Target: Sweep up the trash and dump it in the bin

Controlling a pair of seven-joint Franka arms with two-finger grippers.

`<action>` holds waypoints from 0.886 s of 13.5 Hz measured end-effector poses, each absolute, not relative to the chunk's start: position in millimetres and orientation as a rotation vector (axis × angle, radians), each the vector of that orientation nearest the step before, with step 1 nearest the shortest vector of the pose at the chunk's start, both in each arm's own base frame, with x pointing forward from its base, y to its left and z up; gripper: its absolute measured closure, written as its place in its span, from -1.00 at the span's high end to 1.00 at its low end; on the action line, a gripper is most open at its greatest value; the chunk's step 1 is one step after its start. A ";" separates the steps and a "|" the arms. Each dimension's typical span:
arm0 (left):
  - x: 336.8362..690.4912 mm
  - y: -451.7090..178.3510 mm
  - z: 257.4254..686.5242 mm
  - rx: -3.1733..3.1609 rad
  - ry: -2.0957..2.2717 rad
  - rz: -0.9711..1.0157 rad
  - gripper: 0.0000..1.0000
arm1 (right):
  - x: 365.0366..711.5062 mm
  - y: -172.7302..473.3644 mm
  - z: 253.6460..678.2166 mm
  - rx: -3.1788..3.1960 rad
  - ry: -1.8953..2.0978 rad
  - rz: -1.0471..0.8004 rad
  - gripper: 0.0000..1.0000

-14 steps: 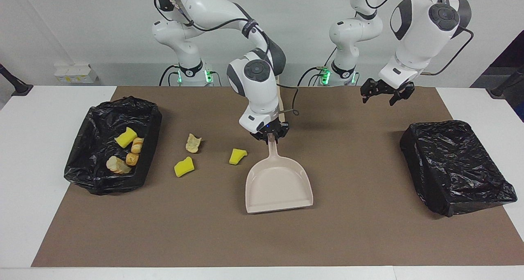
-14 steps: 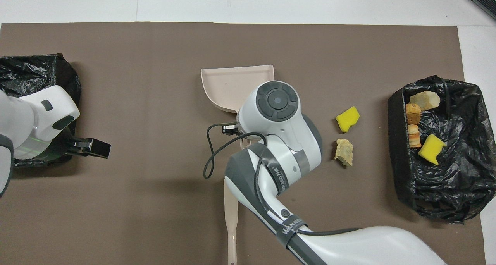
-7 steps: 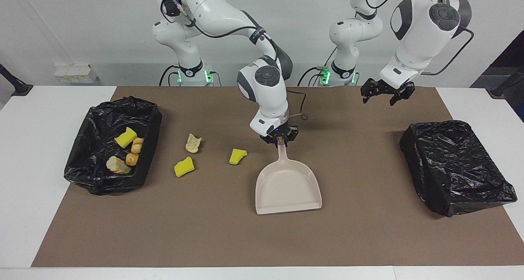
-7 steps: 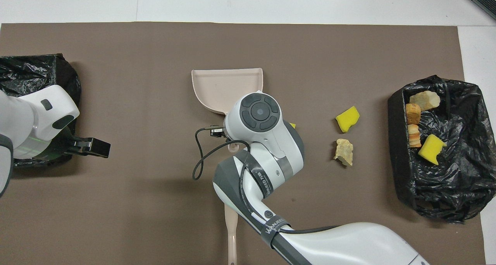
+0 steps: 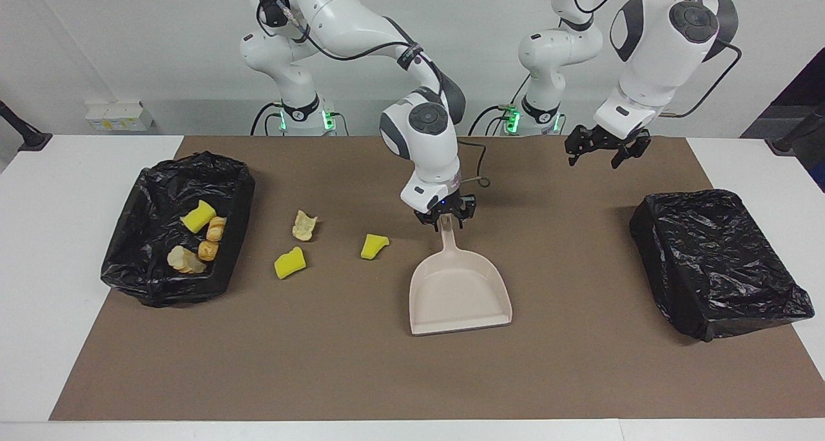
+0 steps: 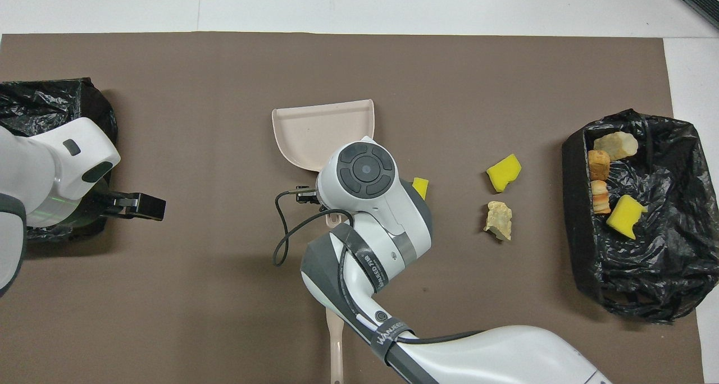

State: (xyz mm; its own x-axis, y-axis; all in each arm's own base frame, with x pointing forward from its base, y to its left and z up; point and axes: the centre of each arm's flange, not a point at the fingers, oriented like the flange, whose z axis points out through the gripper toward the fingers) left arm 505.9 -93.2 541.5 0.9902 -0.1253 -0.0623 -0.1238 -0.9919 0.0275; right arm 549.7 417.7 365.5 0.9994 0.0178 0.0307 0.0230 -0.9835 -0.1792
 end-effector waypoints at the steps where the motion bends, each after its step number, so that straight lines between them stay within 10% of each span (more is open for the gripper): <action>1: 507.2 -94.1 541.4 3.110 -0.196 -0.084 1.00 | 548.8 416.9 373.3 -2.962 -0.028 -0.040 0.68; 6: 516.6 -117.2 525.5 3.094 -0.261 -0.003 1.00 | 499.6 405.7 453.9 -2.996 0.029 0.096 1.00; 12: 540.3 -167.3 487.8 3.046 -0.301 0.001 1.00 | 347.6 419.0 403.8 -2.972 -0.045 0.283 1.00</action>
State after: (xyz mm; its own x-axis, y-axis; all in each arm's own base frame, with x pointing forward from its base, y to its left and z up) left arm 540.3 -167.3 487.8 0.9807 -0.1953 0.0085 -0.1954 -0.9774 0.0803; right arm 347.6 419.0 403.8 0.9817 0.0446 -0.1851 0.0151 -0.9874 -0.1577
